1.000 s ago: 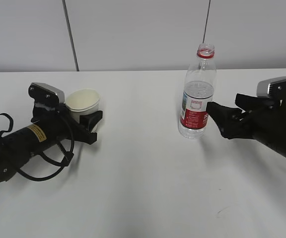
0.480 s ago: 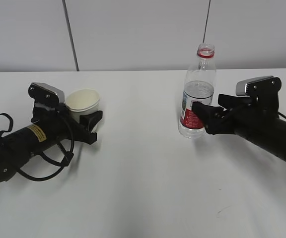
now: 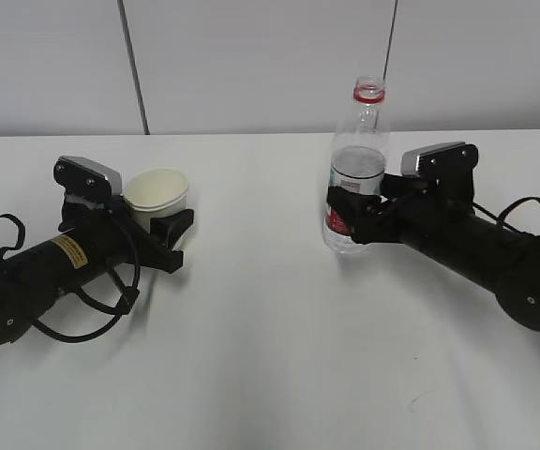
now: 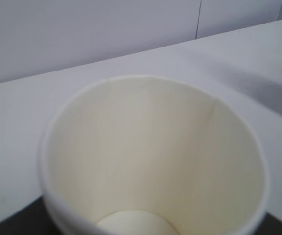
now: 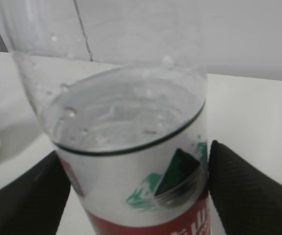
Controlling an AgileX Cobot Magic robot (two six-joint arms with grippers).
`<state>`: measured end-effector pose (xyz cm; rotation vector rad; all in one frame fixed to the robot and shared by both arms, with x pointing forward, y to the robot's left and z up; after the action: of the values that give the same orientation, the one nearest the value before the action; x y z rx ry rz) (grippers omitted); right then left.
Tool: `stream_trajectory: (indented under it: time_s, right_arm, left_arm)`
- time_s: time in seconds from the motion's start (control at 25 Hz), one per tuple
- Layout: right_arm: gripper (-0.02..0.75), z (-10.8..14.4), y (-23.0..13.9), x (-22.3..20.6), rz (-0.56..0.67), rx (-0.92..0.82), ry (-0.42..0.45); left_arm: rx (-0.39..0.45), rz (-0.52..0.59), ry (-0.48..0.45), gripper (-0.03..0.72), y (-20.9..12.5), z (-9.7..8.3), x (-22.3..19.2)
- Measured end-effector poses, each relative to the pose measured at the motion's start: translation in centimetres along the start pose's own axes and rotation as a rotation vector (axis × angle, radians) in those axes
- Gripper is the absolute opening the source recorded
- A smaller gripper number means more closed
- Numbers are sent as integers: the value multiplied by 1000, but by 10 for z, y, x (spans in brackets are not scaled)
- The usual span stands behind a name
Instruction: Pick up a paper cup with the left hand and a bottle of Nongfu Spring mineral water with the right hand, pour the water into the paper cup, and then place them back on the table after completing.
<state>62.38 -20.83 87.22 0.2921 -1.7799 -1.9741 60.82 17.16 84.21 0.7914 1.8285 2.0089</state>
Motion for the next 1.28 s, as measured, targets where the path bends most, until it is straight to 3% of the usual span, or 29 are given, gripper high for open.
stream_trajectory:
  time_s: [0.52, 0.8, 1.28]
  right_arm:
    - [543, -2, -7, -8, -53, -15, 15]
    - [666, -1, -9, -8, -44, -20, 19]
    - [675, -6, -9, -29, -28, 7, 29]
  left_arm:
    - [0, 0, 0, 405, 0, 0, 0]
    - [-1, 0, -2, 405, 0, 0, 0]
    - [-3, 1, -7, 404, 0, -1, 0]
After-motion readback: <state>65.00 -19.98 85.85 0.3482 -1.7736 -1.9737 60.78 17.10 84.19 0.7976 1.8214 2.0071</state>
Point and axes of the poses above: a point on each arm's last joint axis where the gripper is mounted, x pointing back along that axis away from the gripper, z along the wrist's bending axis when the last joint is at zero, y = z × x, the point moved 2 cm from there along -x, pointing out along that axis toward the gripper, and after that the axes turned 2 degrees about -x, right-handed, at the moved point
